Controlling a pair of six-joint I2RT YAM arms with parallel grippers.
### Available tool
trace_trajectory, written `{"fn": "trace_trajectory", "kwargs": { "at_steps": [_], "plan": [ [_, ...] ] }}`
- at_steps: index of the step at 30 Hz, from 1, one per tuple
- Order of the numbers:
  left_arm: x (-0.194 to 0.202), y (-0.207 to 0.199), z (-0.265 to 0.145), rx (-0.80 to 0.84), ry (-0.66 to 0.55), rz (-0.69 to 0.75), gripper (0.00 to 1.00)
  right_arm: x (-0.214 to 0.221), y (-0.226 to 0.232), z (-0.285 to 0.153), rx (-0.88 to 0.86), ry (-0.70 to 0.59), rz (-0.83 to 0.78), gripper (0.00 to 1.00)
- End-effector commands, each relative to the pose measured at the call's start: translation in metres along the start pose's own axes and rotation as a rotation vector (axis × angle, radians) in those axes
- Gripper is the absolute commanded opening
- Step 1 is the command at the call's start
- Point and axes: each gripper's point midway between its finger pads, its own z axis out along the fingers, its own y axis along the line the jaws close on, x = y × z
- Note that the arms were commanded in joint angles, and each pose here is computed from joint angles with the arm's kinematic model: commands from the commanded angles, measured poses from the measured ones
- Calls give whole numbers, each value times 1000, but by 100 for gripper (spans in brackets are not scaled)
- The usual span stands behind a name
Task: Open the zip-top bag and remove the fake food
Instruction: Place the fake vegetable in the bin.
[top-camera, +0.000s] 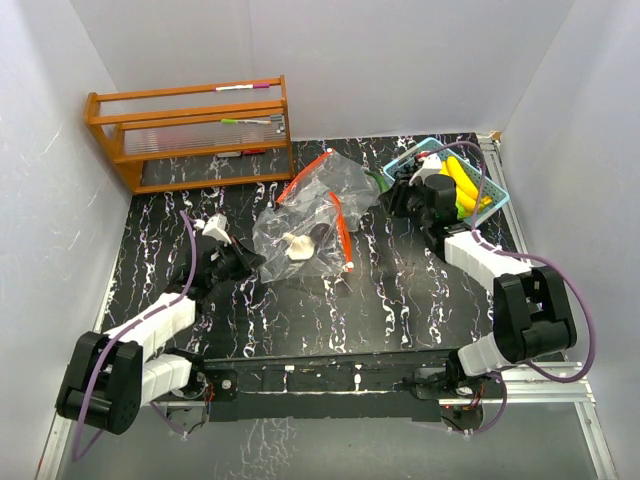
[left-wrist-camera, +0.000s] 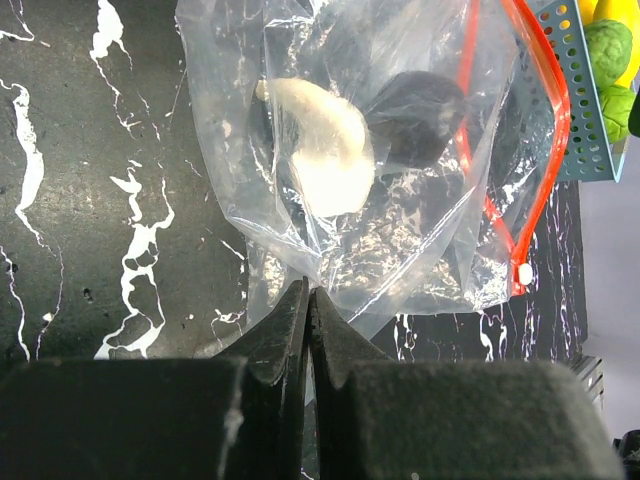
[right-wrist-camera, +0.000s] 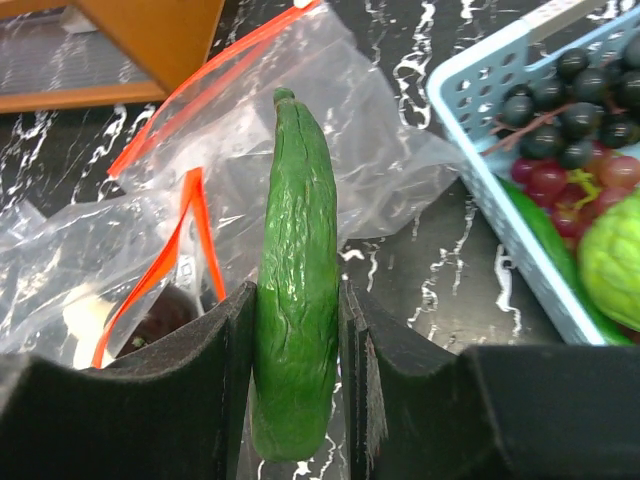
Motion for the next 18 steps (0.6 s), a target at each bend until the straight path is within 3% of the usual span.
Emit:
{"fn": "trace_trajectory", "kwargs": {
  "at_steps": [1,9,18],
  "plan": [
    [-11,-11,0,41,-22,10,0,-45,-21,-7,92,-105,20,25],
    [-9,-12,1,52,-17,2,0,-64,-87,13,335,-121,22,25],
    [-5,-7,-3,31,-16,9,0,-70,-160,4,529,-136,54,25]
  ]
}}
